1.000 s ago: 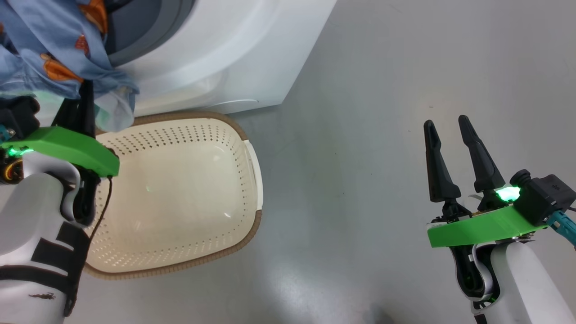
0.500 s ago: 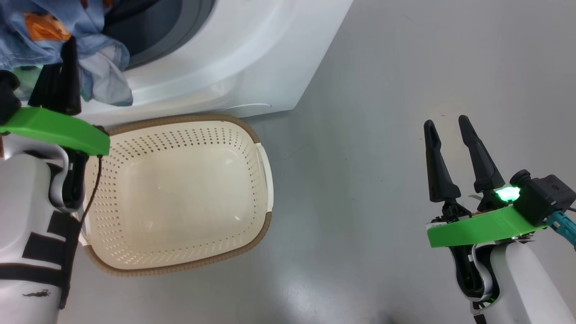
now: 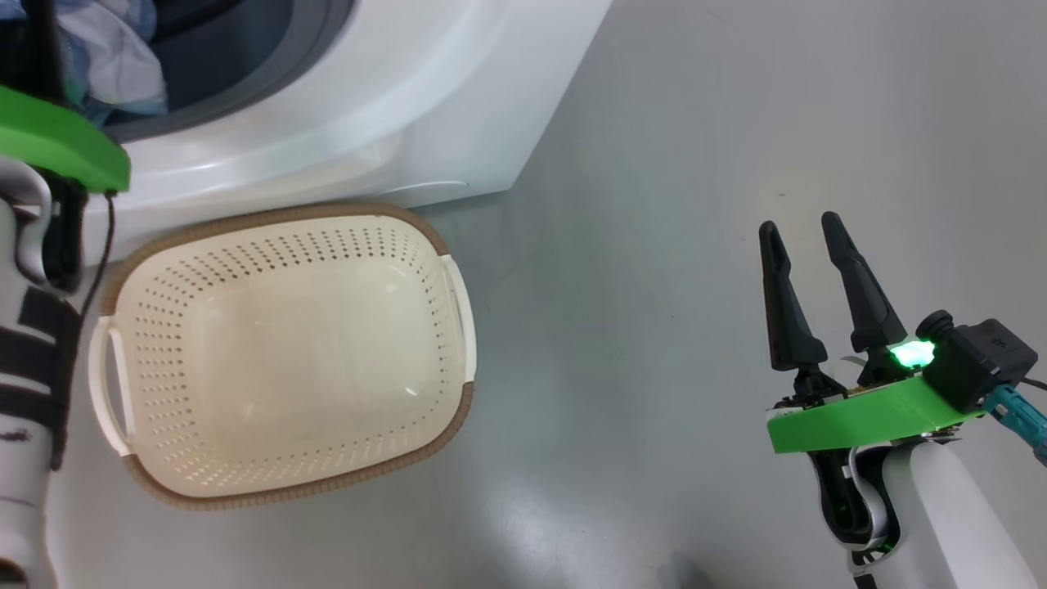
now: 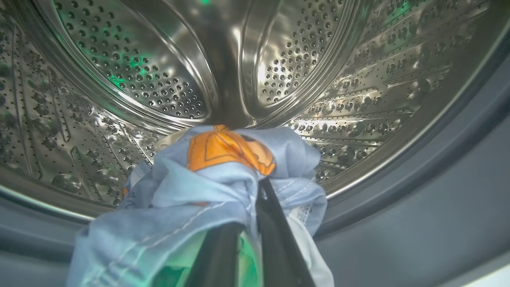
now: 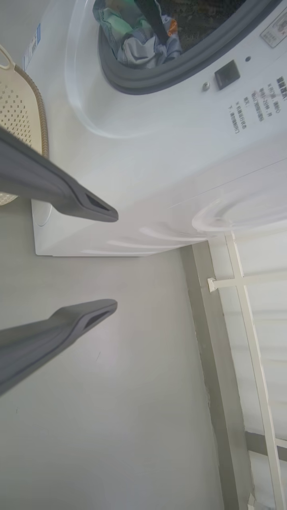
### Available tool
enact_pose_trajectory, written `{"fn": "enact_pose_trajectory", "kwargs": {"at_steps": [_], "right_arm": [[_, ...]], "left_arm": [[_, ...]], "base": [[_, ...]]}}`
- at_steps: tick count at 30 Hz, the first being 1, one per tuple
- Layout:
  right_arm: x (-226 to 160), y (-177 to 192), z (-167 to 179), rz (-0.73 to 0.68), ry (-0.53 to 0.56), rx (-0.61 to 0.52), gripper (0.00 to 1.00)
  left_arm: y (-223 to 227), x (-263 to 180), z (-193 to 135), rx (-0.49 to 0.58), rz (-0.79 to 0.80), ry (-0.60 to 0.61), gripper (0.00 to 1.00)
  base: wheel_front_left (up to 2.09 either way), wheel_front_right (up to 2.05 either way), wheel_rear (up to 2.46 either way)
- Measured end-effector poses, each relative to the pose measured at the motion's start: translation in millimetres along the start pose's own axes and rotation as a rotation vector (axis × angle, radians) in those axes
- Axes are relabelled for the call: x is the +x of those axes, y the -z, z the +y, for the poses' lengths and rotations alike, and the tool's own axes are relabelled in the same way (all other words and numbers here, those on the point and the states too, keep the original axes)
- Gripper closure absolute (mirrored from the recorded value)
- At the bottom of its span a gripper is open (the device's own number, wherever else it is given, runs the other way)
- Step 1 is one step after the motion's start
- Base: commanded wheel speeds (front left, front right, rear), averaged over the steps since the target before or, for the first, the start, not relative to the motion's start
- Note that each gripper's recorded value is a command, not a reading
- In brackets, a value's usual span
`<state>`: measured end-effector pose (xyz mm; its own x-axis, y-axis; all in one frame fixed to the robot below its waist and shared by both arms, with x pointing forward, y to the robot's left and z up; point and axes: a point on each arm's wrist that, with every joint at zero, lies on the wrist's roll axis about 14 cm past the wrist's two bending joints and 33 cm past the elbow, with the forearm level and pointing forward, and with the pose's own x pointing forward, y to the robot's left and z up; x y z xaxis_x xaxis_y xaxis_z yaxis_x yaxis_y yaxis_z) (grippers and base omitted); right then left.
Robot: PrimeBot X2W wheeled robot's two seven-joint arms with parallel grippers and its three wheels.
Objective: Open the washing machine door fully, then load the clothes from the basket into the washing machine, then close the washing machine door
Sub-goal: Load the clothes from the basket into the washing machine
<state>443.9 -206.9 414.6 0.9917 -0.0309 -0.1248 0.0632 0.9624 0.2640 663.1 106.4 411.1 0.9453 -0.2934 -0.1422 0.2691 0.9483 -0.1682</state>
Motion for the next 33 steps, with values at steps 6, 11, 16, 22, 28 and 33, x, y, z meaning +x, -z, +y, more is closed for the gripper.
{"fn": "enact_pose_trajectory", "kwargs": {"at_steps": [6,11,16,22,28,33], "right_arm": [[-3,3,-7,0.010,0.020,-0.006,0.00],[-4,4,-11,0.015,0.035,-0.005,0.00],[0,3,-14,0.008,0.044,-0.010,0.00],[4,2,-19,0.004,0.058,0.014,0.00],[-2,1,-25,0.009,0.078,0.012,0.00],[-3,3,-28,0.015,0.089,0.006,0.00]], "left_arm": [[-1,20,-1,0.036,0.029,-0.001,1.00],[-14,37,-3,0.076,0.014,0.007,1.00],[-48,56,-12,0.113,-0.095,0.043,1.00],[-73,68,-21,0.119,-0.214,0.061,1.00],[-23,68,-16,0.126,-0.105,0.046,1.00],[-2,69,-7,0.122,-0.052,0.023,1.00]], "base": [[0.00,0.00,0.00],[0.00,0.00,0.00],[0.00,0.00,0.00],[0.00,0.00,0.00],[0.00,0.00,0.00],[0.00,0.00,0.00]]}}
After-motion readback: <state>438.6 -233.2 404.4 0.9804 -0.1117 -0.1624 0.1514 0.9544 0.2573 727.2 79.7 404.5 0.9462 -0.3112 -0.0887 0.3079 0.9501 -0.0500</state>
